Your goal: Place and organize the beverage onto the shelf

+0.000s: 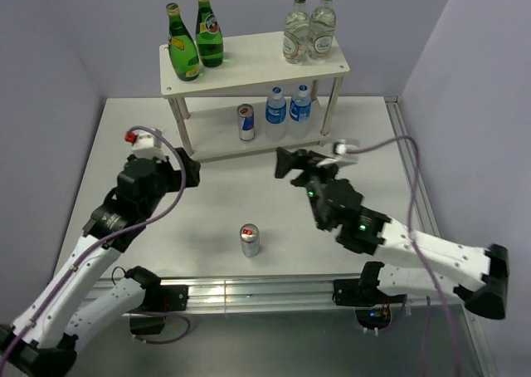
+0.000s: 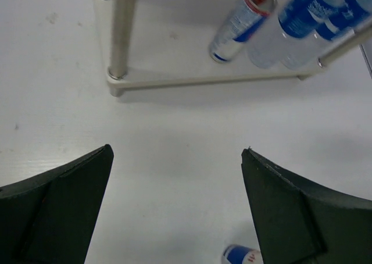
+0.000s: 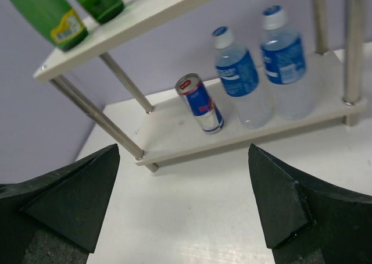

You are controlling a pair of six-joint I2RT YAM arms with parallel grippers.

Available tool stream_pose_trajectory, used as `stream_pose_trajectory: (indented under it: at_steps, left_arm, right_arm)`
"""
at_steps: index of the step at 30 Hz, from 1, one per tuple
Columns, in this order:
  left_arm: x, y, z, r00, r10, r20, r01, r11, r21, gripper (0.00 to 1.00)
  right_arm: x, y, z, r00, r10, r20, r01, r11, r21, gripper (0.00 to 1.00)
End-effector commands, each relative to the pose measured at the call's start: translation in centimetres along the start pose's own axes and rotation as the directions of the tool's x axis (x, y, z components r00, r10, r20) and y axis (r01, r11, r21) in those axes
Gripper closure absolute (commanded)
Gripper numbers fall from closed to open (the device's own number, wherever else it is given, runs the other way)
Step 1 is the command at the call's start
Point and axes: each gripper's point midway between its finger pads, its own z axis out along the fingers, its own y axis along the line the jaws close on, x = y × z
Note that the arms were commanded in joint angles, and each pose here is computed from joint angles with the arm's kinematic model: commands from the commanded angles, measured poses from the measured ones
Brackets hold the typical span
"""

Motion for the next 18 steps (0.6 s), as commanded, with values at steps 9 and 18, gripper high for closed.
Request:
stream_pose_trajectory:
  at_steps: [9,18]
  left_arm:
    - [8.3,-9.0,-5.3,0.998,0.005,0.058,-0.009,0.997,0.072,0.01]
    - [16.3,-13.1,-8.4,0.989,0.145,0.022,-0.146,0.988,0.057,0.01]
  right_arm:
    - [-0.3,-13.3,-8.6,0.998,0.039,-0.051,-0.028,0.977,0.209,0.02]
    - [0.2,-14.0,-9.2,0.997,0.050,-0.057,-0.038,0.981,0.189,0.02]
